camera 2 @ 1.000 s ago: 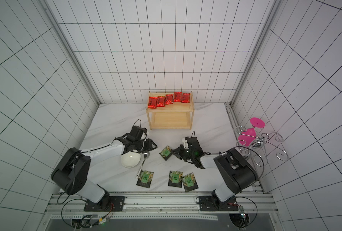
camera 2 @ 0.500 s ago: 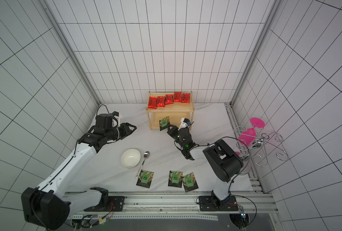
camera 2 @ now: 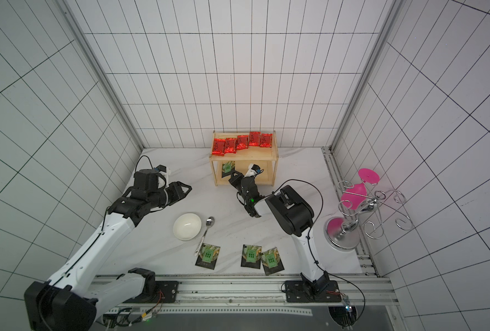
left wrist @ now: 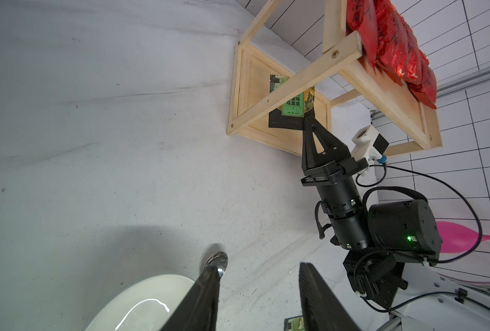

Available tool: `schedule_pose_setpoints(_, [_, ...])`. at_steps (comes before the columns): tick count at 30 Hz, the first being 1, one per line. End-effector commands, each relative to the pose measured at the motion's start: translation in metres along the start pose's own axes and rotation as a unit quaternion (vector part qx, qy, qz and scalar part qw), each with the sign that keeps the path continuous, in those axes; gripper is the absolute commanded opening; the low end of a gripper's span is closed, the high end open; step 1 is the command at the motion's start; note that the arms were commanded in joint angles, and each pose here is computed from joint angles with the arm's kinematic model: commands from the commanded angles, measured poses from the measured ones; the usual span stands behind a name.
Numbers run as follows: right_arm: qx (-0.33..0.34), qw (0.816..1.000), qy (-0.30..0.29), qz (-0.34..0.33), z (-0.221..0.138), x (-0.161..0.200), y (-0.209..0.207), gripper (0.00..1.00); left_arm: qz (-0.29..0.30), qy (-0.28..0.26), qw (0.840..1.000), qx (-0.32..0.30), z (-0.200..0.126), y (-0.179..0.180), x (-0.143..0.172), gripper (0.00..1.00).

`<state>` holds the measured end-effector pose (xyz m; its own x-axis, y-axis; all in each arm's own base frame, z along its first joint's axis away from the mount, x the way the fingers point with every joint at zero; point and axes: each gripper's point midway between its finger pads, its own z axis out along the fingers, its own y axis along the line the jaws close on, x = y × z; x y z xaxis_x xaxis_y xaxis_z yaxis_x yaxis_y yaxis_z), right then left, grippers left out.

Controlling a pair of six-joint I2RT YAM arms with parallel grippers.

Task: Place the tea bags on the shelf by color
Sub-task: Place the tea bag on the shelf.

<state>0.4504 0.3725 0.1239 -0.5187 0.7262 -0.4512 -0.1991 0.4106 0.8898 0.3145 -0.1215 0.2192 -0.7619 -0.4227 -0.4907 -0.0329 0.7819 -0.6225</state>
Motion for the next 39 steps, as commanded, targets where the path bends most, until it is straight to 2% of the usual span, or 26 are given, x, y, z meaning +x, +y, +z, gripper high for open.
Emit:
schedule_pose_setpoints(1, [-0.005,1.0,0.0,0.003,0.012,0.007,0.007,0.02,0.008,-0.009,1.0,-0.008,-0.002,0.005,-0.002,0.49])
schedule_pose_setpoints(10, [0.017,1.0,0.014,0.013,0.027,0.025,-0.009,0.05,0.007,-0.006,1.0,-0.008,-0.001,0.005,0.0,0.49])
schedule_pose_setpoints(26, [0.048,0.998,0.029,0.016,0.03,0.042,-0.031,0.15,0.006,-0.004,1.0,-0.009,-0.001,0.005,0.001,0.49])
schedule_pose_setpoints(30, [0.055,0.998,0.032,0.018,0.028,0.043,-0.034,0.22,0.005,-0.003,1.0,-0.009,-0.001,0.006,0.0,0.49])
schedule_pose_setpoints(33, [0.064,0.997,0.039,0.014,0.026,0.042,-0.034,0.33,0.003,-0.002,1.0,-0.009,0.0,0.006,0.0,0.49])
schedule_pose_setpoints(39, [0.125,0.988,0.086,-0.013,0.019,0.04,-0.039,0.45,-0.002,-0.001,1.0,-0.008,0.0,0.007,0.0,0.49])
